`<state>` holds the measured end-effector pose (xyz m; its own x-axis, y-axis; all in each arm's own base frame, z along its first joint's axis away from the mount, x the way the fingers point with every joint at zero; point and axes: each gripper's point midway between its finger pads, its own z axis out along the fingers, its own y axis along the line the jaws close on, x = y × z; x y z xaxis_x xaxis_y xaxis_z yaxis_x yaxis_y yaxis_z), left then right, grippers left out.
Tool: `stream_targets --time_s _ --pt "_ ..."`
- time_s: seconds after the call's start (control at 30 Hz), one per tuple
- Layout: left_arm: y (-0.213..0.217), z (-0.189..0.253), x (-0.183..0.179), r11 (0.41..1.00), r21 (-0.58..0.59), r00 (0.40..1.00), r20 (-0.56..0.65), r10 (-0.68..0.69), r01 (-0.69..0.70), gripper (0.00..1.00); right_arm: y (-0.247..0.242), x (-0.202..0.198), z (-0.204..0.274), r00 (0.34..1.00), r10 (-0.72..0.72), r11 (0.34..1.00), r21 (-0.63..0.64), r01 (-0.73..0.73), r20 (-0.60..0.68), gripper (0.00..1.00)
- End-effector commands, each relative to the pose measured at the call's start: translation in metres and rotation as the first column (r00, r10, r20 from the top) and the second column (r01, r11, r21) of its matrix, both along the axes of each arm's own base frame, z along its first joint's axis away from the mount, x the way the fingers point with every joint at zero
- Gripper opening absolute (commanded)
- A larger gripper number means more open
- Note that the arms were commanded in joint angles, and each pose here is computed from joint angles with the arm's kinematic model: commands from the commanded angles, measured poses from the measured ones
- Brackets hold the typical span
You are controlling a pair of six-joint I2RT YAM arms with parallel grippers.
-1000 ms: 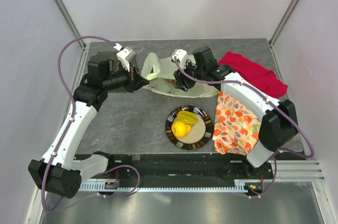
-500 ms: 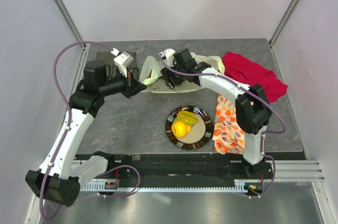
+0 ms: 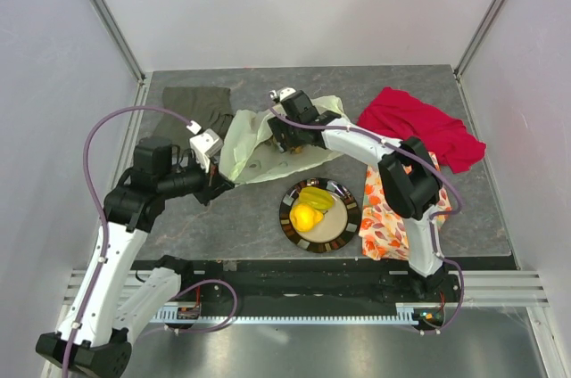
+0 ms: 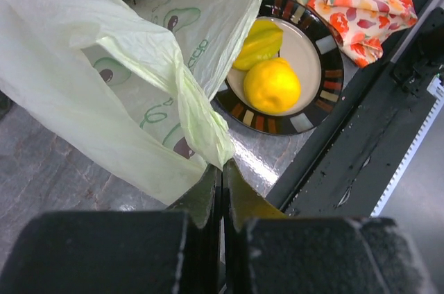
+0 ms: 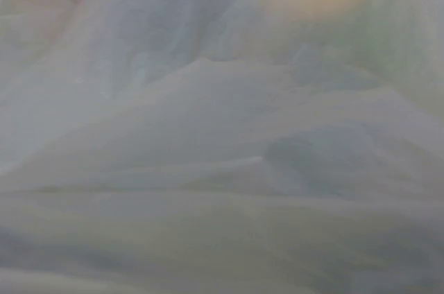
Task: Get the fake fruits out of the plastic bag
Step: Take out the fake fruit from the plastic bag.
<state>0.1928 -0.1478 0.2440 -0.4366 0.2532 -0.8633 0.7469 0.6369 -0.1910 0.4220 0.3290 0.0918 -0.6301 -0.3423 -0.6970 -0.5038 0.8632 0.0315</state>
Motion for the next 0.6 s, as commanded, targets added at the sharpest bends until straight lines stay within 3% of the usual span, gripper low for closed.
stream_targets --time_s 0.0,0.13,0.33,0.43,0.57 --pt "0.012 -0.004 -0.017 0.998 0.064 1.000 0.021 -0.011 0.010 0.02 0.005 0.017 0.002 0.993 -0.104 0.995 0.006 0.104 0.050 0.78" --pt "0.014 0.007 -0.026 0.998 0.057 0.994 0.105 -0.023 0.017 0.02 0.016 0.008 -0.012 0.997 -0.076 0.997 0.000 0.076 0.020 0.76" --pt "0.011 -0.002 -0.021 0.997 0.064 0.997 0.062 -0.037 0.033 0.02 0.025 0.004 -0.028 0.998 -0.056 0.997 -0.042 0.058 0.037 0.65" --pt "0.010 -0.002 -0.021 0.997 0.060 0.997 0.071 -0.044 0.040 0.01 0.029 0.005 -0.022 0.998 -0.037 0.999 -0.034 0.039 0.054 0.67" --pt "0.015 -0.002 -0.018 0.997 0.081 0.997 0.078 -0.015 0.008 0.02 0.039 -0.001 0.007 0.990 0.105 0.994 -0.031 -0.103 0.089 0.68"
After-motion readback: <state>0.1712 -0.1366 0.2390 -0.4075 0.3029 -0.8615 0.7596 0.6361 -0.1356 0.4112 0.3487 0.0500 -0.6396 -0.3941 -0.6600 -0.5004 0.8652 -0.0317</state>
